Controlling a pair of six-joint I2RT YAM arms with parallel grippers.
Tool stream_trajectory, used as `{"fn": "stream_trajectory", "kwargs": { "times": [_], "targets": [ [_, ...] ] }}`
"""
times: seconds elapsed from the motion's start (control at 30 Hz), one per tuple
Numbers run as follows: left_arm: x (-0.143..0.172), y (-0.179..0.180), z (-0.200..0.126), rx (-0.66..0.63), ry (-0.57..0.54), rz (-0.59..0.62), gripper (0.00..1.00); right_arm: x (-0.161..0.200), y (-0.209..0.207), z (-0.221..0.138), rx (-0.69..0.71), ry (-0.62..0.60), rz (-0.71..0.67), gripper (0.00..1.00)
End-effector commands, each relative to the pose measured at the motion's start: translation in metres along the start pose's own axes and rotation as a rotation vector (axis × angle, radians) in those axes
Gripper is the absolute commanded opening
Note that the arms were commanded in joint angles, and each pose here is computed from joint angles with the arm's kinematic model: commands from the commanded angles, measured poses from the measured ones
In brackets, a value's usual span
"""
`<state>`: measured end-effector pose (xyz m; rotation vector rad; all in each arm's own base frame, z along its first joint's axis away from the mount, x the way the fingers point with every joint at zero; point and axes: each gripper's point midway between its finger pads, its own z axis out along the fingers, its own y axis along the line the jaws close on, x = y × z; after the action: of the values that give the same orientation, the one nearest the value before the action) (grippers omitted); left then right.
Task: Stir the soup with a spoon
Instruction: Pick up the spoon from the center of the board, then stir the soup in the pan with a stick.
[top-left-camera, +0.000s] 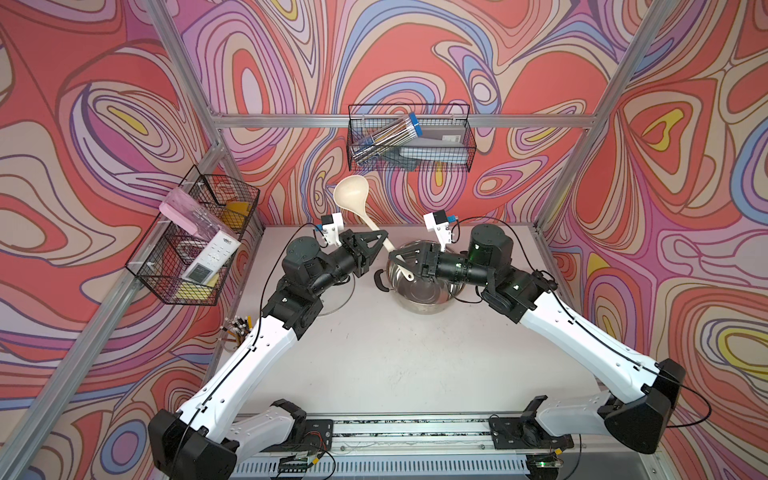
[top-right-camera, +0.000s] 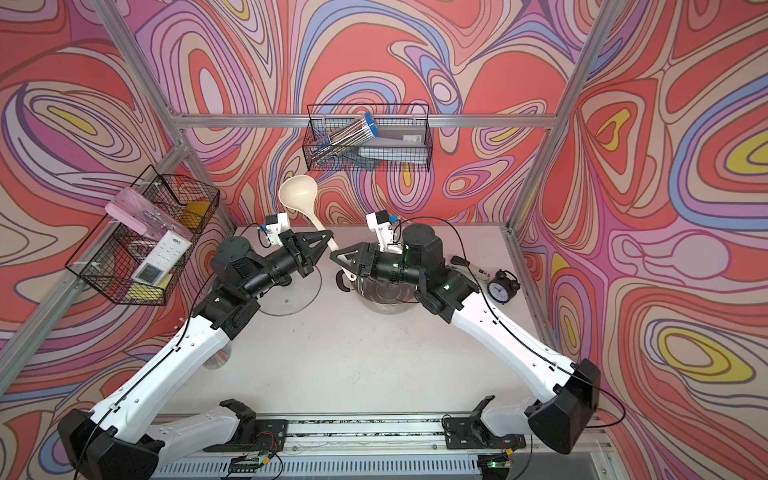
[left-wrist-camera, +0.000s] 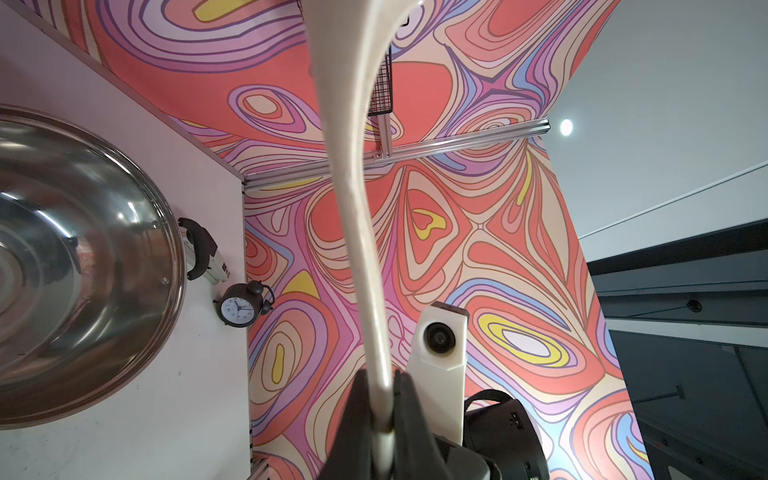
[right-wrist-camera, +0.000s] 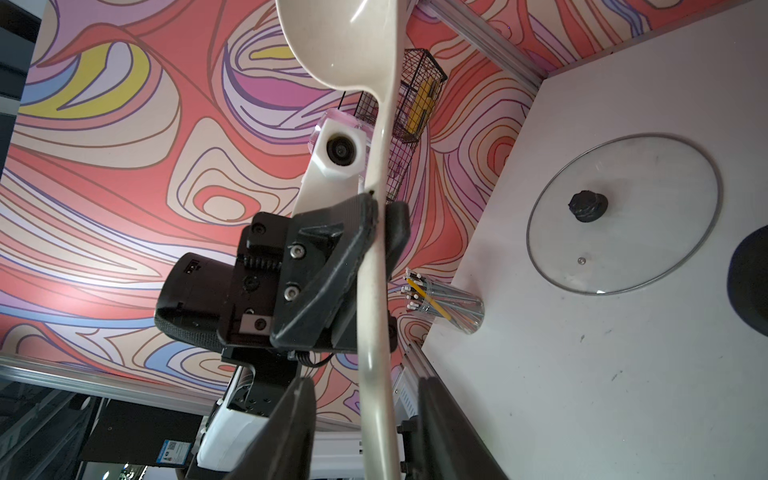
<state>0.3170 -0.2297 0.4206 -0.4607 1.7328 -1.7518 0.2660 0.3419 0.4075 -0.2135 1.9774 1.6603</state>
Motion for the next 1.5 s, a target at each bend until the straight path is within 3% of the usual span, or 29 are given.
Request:
{"fn": "stream_trajectory", "kwargs": {
  "times": [0.0, 0.33, 0.47, 0.6, 0.7, 0.8, 0.87, 1.0, 1.1, 1.2, 1.33, 1.47],
  "targets": [
    [0.001, -0.02, -0.006, 0.081, -0.001, 0.019, 0.0, 0.005, 0.011, -0.002, -0.028, 0.023, -0.009, 0.38],
    [0.002, -0.014, -0.008, 0.086, -0.003, -0.009, 0.0, 0.008, 0.011, -0.002, -0.032, 0.035, -0.007, 0.17],
    [0.003, -0.009, -0.009, 0.079, 0.0, -0.02, 0.02, 0.006, 0.011, -0.002, -0.022, 0.029, -0.007, 0.0],
    [0.006, 0.005, -0.012, 0.032, 0.001, -0.033, 0.39, -0.002, 0.009, -0.001, 0.029, 0.011, -0.022, 0.0],
    [0.008, 0.026, -0.021, -0.073, -0.012, -0.039, 0.71, -0.014, -0.006, -0.007, 0.206, -0.011, -0.067, 0.0],
    [0.011, 0.051, -0.04, -0.252, -0.033, -0.002, 0.82, -0.021, -0.043, -0.022, 0.496, 0.025, -0.127, 0.0],
    [0.012, 0.07, -0.059, -0.418, -0.037, 0.037, 0.86, -0.02, -0.071, -0.037, 0.695, 0.089, -0.163, 0.0],
    [0.009, 0.087, -0.091, -0.723, 0.019, 0.234, 0.91, -0.004, -0.123, -0.074, 1.026, 0.257, -0.227, 0.0],
    [0.004, 0.09, -0.106, -0.891, 0.071, 0.428, 0.93, 0.012, -0.148, -0.097, 1.155, 0.353, -0.247, 0.0],
    [0.001, 0.092, -0.109, -0.993, 0.127, 0.578, 0.95, 0.027, -0.162, -0.114, 1.224, 0.416, -0.244, 0.0],
    [-0.003, 0.093, -0.103, -1.058, 0.18, 0.686, 0.95, 0.044, -0.184, -0.131, 1.314, 0.512, -0.248, 0.0],
    [-0.011, 0.084, -0.086, -1.058, 0.188, 0.778, 0.96, 0.045, -0.206, -0.135, 1.406, 0.575, -0.278, 0.0]
  ]
}}
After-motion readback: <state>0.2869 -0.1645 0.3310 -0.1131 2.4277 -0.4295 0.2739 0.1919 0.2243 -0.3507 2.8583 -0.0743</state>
